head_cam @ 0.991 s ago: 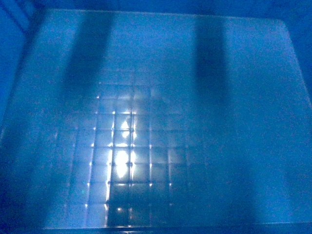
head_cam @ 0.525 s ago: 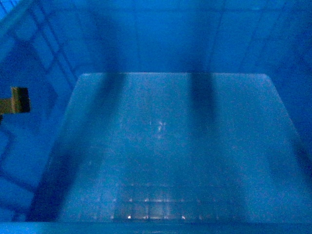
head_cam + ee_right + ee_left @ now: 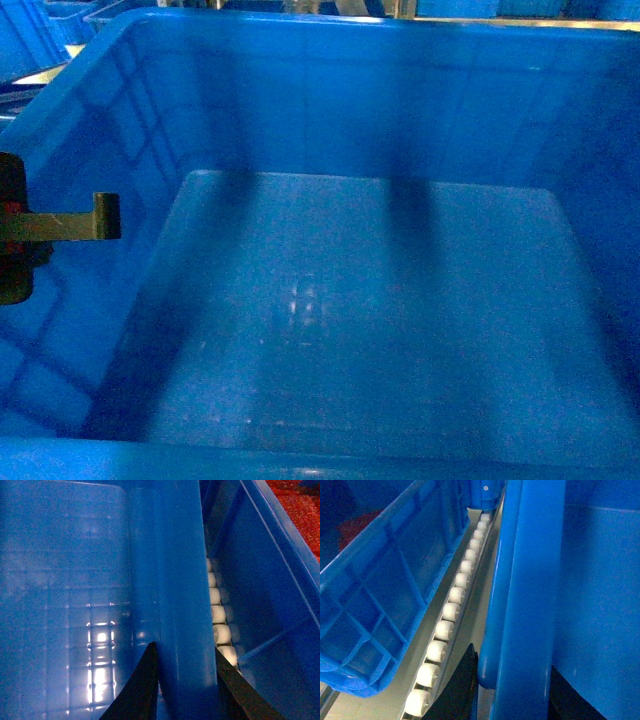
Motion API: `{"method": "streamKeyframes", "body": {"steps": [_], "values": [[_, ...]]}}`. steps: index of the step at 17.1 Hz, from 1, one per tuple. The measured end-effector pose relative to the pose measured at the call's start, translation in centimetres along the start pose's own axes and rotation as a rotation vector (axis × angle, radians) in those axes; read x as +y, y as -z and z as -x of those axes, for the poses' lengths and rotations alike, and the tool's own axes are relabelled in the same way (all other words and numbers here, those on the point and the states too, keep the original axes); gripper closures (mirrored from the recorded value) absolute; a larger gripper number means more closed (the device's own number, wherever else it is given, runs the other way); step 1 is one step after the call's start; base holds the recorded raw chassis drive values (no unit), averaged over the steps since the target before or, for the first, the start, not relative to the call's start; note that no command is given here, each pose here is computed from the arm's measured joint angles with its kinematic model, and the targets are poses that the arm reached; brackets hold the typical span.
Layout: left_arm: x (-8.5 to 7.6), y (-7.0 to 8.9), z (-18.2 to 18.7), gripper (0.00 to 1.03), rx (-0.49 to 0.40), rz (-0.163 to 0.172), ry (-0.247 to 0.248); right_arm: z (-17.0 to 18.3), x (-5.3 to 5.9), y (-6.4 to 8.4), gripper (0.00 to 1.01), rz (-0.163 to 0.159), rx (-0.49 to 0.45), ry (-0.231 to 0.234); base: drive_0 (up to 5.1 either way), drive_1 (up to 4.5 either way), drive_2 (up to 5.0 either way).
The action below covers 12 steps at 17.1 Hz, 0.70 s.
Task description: Place box next to blue box on left shelf
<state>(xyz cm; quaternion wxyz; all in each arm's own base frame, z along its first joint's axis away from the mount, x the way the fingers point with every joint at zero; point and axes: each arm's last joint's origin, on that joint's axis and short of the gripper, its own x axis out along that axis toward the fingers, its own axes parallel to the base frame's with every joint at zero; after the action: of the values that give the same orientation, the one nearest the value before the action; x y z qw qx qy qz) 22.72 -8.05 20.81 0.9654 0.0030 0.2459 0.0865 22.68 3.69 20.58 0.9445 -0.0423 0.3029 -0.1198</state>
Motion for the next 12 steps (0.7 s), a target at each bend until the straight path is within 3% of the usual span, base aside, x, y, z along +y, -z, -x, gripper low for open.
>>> {"method": "streamKeyframes", "body": {"steps": [4, 12], "values": [[-0.8, 0.4, -0.5, 0.84, 0.032, -0.006, 0.017, -0.4, -0.8, 0.3, 0.80, -0.004, 0.017, 0.020, 0.0, 0.00, 0.0], [-1.4, 0.7, -0.8, 0.84, 0.094, -0.027, 0.014, -1.0, -0.8, 0.9, 0.80, 0.015, 0.055, 0.031, 0.0, 0.00, 0.0]]}}
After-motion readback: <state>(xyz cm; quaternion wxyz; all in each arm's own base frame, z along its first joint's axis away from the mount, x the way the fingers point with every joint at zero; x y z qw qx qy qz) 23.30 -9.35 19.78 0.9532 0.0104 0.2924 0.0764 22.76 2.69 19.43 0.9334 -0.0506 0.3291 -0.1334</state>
